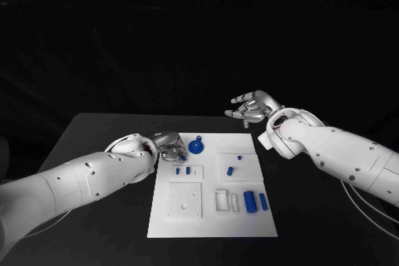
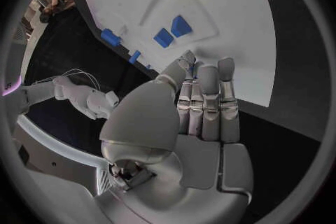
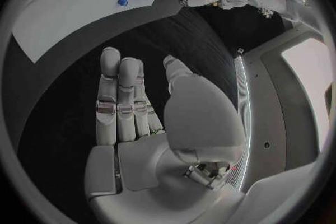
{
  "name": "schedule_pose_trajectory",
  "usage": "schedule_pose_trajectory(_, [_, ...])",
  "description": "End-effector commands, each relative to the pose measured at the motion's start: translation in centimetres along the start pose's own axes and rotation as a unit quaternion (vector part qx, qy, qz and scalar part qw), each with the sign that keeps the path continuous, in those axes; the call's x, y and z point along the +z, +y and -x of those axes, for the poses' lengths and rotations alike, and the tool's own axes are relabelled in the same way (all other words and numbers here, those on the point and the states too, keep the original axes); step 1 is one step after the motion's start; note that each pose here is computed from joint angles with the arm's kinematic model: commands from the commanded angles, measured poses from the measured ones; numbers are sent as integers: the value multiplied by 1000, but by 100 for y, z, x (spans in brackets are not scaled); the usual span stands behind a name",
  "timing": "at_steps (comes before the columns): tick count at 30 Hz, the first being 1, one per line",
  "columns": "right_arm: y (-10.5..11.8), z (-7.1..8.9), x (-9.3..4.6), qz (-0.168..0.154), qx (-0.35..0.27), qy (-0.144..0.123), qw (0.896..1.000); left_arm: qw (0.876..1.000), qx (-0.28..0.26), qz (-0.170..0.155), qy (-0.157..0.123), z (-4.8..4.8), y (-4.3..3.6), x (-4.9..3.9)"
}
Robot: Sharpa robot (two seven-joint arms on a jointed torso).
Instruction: Assemble the parts on the task board
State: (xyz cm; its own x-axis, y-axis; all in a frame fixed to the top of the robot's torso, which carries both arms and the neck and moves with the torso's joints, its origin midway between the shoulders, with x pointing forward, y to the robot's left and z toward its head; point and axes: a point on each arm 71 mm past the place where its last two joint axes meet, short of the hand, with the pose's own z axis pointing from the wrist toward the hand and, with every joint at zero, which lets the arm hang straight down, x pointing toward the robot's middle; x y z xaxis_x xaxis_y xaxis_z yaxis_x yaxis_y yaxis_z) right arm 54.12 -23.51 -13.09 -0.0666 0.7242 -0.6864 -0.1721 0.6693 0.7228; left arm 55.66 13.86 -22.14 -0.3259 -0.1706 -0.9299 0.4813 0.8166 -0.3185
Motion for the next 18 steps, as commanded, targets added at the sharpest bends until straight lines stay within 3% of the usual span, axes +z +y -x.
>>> schedule_pose_trajectory(1, [9,-1,0,5,-1,1,1000,1000,0,2,8,-18,-8,8])
schedule_pose_trajectory(9, [10,-2,0,5,-1,1,1000,1000,0,3,10,-23,-13,21])
schedule_pose_trajectory(18, [10,-4,1,5,-1,1,1000,1000,-2,-6,15,-46,-74,36])
